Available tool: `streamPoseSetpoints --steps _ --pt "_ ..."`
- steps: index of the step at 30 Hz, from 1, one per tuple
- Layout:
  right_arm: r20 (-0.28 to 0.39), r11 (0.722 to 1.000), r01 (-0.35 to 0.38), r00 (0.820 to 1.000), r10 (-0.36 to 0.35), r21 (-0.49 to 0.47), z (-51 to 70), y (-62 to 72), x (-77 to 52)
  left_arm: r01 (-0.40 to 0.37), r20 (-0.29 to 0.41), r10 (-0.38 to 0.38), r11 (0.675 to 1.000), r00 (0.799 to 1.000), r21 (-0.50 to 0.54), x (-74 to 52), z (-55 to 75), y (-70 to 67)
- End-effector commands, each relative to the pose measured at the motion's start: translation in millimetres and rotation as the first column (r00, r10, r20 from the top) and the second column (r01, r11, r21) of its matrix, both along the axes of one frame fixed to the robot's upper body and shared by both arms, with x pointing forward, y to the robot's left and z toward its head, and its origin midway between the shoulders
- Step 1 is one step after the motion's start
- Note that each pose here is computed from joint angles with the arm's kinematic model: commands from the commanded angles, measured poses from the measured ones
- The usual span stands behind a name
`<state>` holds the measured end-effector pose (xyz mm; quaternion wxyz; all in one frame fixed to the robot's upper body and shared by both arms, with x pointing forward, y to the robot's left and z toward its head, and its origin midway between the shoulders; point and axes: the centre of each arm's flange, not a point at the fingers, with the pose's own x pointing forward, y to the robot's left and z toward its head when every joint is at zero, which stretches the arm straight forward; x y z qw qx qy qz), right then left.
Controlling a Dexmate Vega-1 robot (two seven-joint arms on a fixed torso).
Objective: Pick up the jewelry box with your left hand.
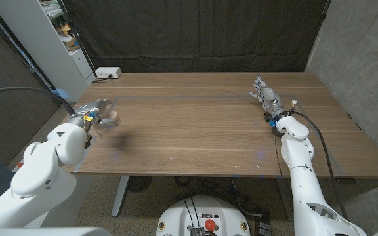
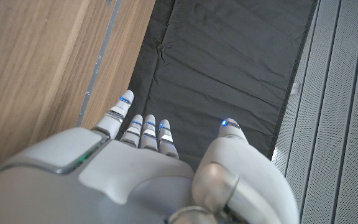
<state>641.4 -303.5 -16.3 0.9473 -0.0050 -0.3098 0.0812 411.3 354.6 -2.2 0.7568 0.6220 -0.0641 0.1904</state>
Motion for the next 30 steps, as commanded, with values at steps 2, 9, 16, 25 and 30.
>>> streamPoseSetpoints --steps 2,9,16,25,30 --pt "0.007 1.0 0.005 1.0 -0.005 -0.002 4.0 2.5 -0.9 -0.015 0.037 0.014 1.0 0.999 0.021 -9.5 17.4 3.2" --pt "0.01 1.0 0.011 1.0 -0.011 -0.004 4.7 2.3 -2.5 -0.018 0.056 0.016 0.999 0.998 0.036 -14.9 27.6 5.4" --pt "0.012 1.0 0.01 1.0 -0.01 -0.005 6.2 3.2 -2.8 -0.022 0.067 0.019 0.999 0.998 0.045 -18.2 34.3 6.1" --pt "0.012 1.0 0.012 1.0 -0.012 0.0 7.6 3.7 -3.6 -0.042 0.071 0.038 0.998 0.997 0.056 -21.2 43.0 7.7" --pt "0.008 1.0 0.014 1.0 -0.014 0.007 7.7 2.8 -3.6 -0.047 0.081 0.042 0.997 0.996 0.058 -22.3 46.4 7.2"
